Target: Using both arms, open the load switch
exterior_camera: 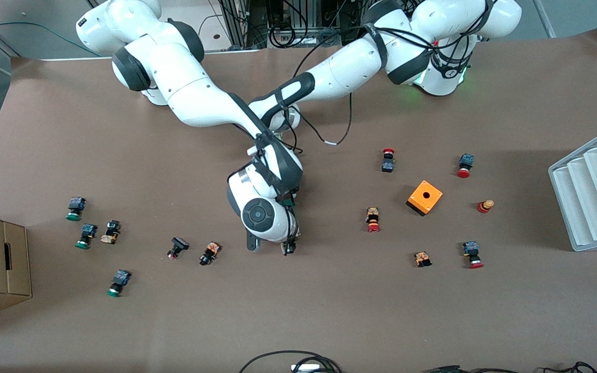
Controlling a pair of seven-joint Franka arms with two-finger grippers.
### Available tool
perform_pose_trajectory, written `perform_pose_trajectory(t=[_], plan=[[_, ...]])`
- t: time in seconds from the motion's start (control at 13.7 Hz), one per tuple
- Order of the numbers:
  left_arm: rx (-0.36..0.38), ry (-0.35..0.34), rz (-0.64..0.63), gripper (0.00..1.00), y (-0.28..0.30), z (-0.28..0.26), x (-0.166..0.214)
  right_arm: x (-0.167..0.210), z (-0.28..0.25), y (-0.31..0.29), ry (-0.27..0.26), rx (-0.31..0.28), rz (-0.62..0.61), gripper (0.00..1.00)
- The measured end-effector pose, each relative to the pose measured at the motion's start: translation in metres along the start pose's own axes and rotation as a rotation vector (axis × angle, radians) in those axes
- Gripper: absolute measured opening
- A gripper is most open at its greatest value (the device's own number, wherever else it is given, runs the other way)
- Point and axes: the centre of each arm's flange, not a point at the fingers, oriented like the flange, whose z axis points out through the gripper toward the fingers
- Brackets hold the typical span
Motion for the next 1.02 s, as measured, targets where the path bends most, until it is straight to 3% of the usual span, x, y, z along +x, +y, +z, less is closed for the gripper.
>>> perform_pose_trajectory(t=[1.02], plan=[[0.000,0.000,0.001,0.50,-0.0001,0.0000,-0.0002,-0.0003,-0.0007,-0.0008,-0.008,0.008,0.051,0.32]])
